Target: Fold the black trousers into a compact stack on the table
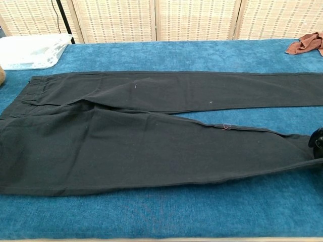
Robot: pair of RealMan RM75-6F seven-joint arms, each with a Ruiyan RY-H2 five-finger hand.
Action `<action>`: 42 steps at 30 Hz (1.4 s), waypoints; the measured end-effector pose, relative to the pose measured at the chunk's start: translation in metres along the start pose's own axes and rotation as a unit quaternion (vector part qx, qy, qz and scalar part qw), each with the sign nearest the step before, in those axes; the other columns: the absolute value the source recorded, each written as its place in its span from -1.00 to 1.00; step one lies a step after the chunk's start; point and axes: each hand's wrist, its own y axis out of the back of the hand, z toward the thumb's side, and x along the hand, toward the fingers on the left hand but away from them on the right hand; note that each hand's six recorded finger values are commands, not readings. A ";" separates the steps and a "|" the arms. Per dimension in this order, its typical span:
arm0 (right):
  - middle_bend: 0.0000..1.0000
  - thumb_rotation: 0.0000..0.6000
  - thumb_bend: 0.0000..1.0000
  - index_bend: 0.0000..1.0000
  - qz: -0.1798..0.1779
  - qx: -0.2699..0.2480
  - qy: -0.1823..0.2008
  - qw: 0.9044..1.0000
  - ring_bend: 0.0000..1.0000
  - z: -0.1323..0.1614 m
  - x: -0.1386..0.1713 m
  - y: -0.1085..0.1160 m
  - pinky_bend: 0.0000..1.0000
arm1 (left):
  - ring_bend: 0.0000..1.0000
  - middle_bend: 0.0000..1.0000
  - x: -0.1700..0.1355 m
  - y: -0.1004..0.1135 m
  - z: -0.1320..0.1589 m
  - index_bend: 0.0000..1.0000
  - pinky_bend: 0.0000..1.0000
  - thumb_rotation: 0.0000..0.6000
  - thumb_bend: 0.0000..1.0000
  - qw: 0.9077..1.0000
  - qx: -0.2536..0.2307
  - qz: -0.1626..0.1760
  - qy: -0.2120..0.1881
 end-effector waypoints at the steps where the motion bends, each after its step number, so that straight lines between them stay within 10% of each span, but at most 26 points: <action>1: -0.26 1.00 0.28 0.15 0.000 0.000 0.000 1.000 -0.41 0.000 0.000 0.000 -0.01 | -0.82 -0.91 0.001 0.000 0.000 -1.00 -0.74 1.00 -0.49 1.000 0.000 0.000 0.000; 14: -0.25 1.00 0.29 0.15 0.001 -0.002 0.000 1.000 -0.41 0.000 0.000 0.000 -0.01 | -0.57 -0.68 0.007 0.004 0.005 -0.71 -0.57 1.00 0.06 1.000 -0.008 0.018 -0.003; 31: -0.25 1.00 0.29 0.16 0.005 -0.003 0.000 1.000 -0.41 0.000 0.001 -0.002 -0.01 | -0.09 -0.09 0.017 0.019 0.012 0.04 -0.16 1.00 0.08 0.997 -0.015 0.079 -0.001; 42: -0.23 1.00 0.28 0.19 0.000 -0.009 0.001 1.000 -0.41 0.001 0.000 0.002 -0.01 | 0.03 0.04 0.021 0.027 0.009 0.20 -0.07 1.00 0.07 0.995 -0.030 0.097 0.006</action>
